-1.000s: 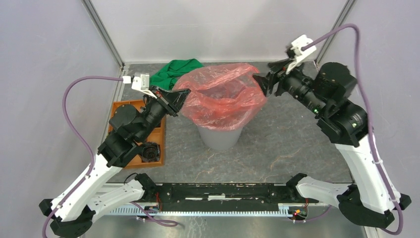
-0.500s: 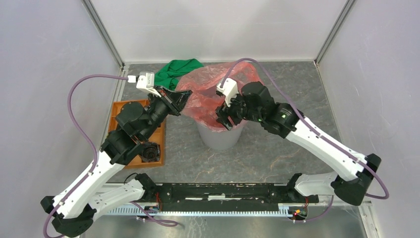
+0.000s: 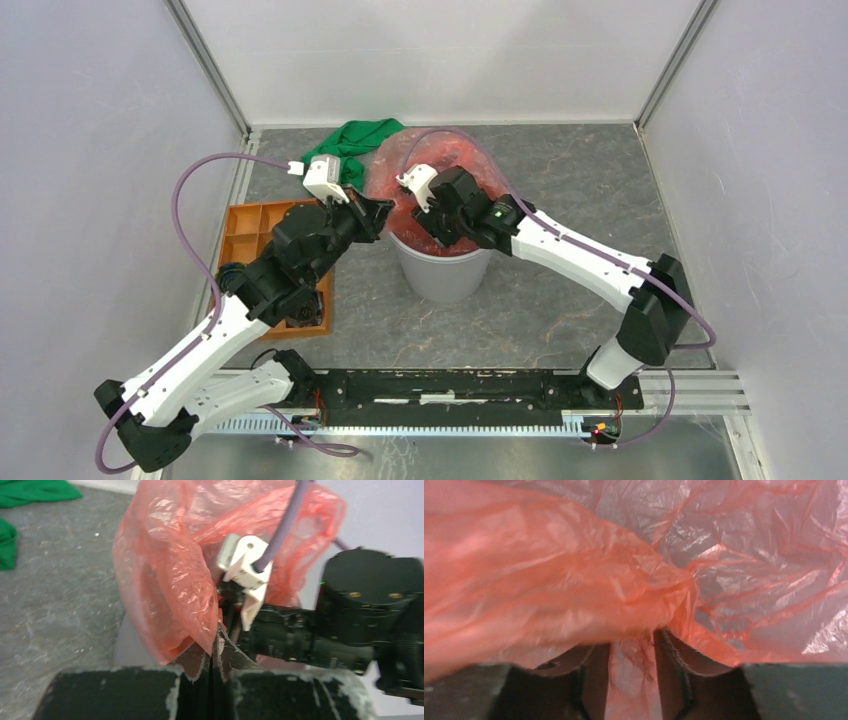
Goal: Put the trash bags into the trash bin
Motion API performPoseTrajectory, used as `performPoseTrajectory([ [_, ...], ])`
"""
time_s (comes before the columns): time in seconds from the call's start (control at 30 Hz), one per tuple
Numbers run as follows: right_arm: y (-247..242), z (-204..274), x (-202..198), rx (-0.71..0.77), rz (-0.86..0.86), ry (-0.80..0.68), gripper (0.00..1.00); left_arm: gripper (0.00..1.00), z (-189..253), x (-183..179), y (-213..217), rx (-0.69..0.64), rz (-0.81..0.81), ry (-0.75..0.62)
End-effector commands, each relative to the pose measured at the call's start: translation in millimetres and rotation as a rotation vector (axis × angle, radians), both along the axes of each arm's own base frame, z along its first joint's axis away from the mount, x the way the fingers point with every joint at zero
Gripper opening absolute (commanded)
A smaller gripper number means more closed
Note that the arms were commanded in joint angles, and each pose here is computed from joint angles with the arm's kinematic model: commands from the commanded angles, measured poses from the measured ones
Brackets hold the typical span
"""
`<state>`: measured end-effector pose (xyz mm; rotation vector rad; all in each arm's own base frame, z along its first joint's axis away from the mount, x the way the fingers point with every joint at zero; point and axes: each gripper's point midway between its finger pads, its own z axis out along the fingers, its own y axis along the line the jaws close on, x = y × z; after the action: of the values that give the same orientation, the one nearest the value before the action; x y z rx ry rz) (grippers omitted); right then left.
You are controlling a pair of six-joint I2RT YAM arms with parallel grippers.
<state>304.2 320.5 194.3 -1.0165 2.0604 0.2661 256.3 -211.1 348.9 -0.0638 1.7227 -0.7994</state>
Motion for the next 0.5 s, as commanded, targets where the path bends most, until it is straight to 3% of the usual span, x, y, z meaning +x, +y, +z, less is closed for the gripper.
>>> performPoseTrajectory([
  [0.0,1.1,72.9,-10.8,0.144,-0.007,-0.074,0.47,0.02,-9.7,3.5,9.0,0.008,0.053,0.017],
  [0.17,-15.6,146.5,-37.2,0.309,0.02,-0.14,0.72,0.02,-11.7,1.5,4.0,0.006,0.026,0.022],
  [0.47,-84.0,217.1,-47.0,0.394,-0.146,-0.356,0.88,0.02,0.1,-6.6,0.7,-0.04,-0.013,0.014],
])
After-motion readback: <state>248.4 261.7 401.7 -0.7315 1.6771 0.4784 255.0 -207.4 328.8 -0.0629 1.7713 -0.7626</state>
